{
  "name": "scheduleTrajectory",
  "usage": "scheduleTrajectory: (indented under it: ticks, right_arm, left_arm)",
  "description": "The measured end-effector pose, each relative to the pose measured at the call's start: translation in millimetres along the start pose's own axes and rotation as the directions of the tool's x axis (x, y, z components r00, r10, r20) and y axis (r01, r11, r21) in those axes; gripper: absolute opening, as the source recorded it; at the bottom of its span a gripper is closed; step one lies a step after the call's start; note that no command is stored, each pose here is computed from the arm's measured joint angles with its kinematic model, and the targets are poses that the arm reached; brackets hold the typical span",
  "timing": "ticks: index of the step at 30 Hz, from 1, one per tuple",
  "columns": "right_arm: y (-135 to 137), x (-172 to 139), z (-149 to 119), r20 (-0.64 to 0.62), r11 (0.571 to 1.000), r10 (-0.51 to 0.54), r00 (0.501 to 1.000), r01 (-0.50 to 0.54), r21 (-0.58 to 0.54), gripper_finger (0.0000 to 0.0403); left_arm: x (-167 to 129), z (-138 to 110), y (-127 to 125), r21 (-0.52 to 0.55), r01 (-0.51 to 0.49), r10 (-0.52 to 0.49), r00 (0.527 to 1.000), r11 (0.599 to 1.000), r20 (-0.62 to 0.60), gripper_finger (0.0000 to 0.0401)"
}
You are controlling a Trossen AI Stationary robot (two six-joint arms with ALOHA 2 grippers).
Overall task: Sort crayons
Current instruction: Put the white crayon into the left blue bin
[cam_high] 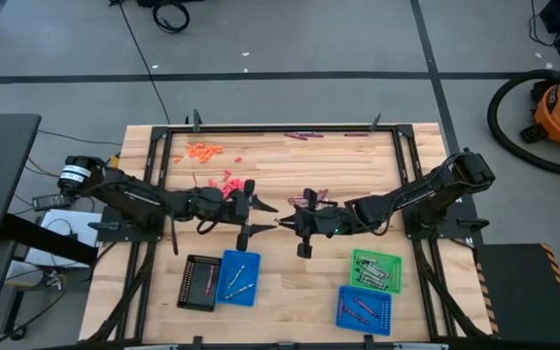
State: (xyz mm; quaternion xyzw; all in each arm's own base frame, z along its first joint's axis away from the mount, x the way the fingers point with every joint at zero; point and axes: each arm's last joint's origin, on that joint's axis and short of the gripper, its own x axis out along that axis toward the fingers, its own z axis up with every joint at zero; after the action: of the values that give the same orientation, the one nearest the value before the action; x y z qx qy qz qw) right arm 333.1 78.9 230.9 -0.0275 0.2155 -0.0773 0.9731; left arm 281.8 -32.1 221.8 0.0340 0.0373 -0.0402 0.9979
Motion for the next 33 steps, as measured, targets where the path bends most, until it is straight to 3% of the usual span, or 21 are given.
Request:
scheduleTrajectory:
  ticks: [12,23,33]
  right_arm:
    - [2.9,-1.1,5.2,0.053,1.0,0.015,0.998,-0.013,-0.028,0.003]
    - [2.7,-1.0,5.4,0.056,1.0,0.014,0.998,-0.013,-0.02,0.0055]
    - [6.4,-3.6,-2.0,-0.022,0.998,0.056,0.998,-0.056,0.015,0.0112]
  left_arm:
    - [0.0,2.7,0.2,-0.003,-0.002,0.002,1.0,1.0,0.028,0.0158]
    - [-0.1,3.0,0.2,-0.004,-0.006,0.006,1.0,1.0,0.031,0.0026]
    - [-12.4,8.8,-2.6,-0.061,0.022,-0.025,0.998,0.998,-0.05,0.0024]
